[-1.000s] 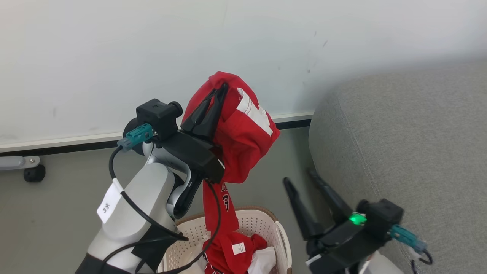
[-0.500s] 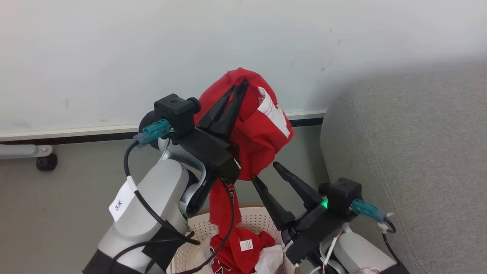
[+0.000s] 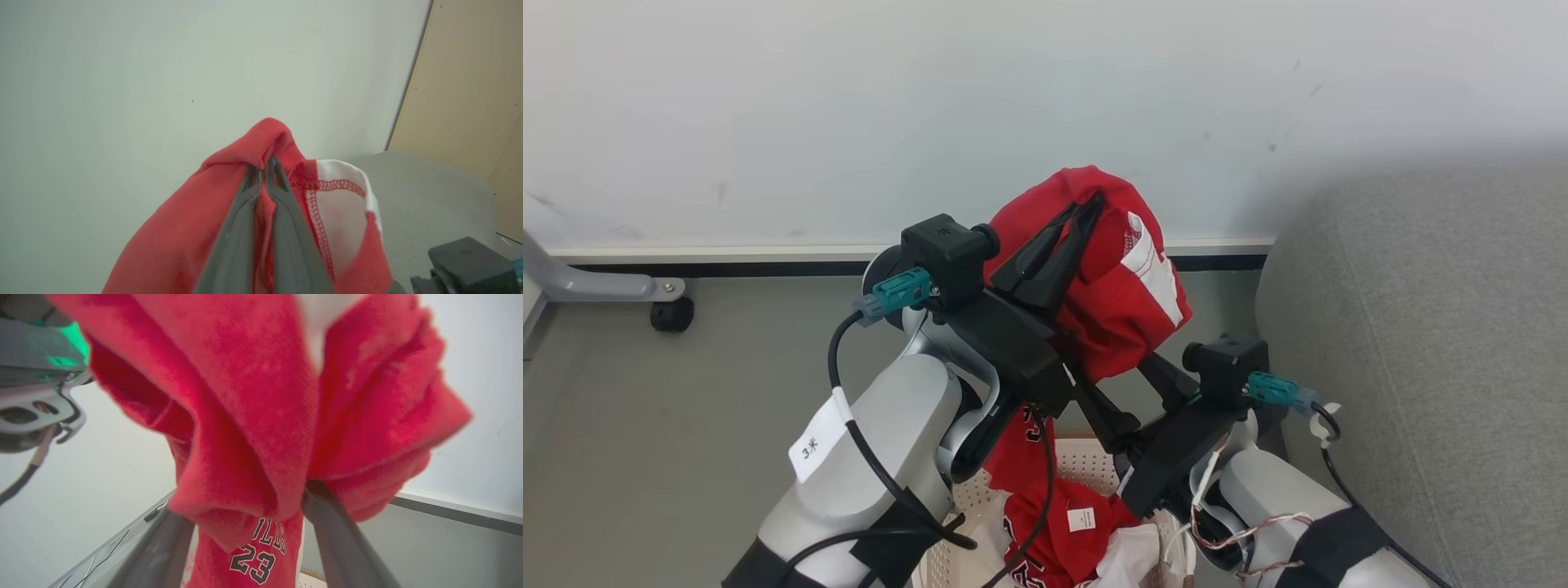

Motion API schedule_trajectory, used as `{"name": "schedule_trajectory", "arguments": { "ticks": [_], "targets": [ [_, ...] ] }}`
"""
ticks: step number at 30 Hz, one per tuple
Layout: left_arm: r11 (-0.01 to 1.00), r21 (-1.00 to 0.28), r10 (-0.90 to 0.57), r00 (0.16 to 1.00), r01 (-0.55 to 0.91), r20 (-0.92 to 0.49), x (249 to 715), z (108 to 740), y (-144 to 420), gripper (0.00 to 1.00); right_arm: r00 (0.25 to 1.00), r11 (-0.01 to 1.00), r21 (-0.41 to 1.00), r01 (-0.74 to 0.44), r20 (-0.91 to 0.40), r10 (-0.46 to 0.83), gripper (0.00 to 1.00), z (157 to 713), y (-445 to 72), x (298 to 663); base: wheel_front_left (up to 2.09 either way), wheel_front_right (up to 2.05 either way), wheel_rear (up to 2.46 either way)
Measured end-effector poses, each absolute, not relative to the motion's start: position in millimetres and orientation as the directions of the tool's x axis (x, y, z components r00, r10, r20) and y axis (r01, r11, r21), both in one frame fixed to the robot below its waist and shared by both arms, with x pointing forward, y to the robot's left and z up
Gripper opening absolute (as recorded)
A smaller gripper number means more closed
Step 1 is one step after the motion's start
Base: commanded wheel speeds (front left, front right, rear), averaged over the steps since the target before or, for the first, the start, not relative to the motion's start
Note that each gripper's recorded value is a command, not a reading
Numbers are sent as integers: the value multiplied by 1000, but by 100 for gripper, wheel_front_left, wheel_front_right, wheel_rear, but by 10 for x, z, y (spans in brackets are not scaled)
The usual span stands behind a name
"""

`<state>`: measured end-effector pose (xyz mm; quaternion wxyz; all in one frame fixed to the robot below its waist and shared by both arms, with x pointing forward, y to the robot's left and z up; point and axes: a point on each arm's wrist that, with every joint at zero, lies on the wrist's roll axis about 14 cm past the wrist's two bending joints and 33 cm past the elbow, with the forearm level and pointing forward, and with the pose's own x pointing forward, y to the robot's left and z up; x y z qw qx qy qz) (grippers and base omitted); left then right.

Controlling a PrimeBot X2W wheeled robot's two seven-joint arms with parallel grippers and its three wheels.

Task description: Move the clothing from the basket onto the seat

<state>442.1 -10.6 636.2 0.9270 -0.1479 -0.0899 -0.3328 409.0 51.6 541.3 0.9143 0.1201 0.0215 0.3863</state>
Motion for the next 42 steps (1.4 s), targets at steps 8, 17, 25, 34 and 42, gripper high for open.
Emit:
{"name": "schedule_trajectory", "arguments": {
  "ticks": [8, 17, 25, 34, 42],
  "targets": [
    [749, -231, -571, 782, 621, 251, 4428, 6323, -6, 0, 677, 648, 239, -723, 61, 734, 0, 5479, 666, 4141, 0, 0, 0],
    [771, -260, -540, 813, 582, 218, 4470, 6173, 94, 0, 706, 670, 262, -695, 72, 704, 0, 5484, 551, 4181, 0, 0, 0],
    [781, -285, -542, 830, 556, 134, 4381, 5809, 131, 0, 787, 750, 257, -609, 72, 613, 0, 5470, 33, 4291, 0, 0, 0],
    [737, -294, -599, 790, 609, 132, 4204, 5744, -93, 100, 854, 814, 259, -520, 140, 502, 0, 5674, -501, 4346, 0, 0, 0],
    [686, -286, -665, 736, 670, 128, 4057, 5670, -322, 100, 896, 884, 188, -428, 217, 388, 0, 5939, -1072, 4290, 0, 0, 0]
  ]
}}
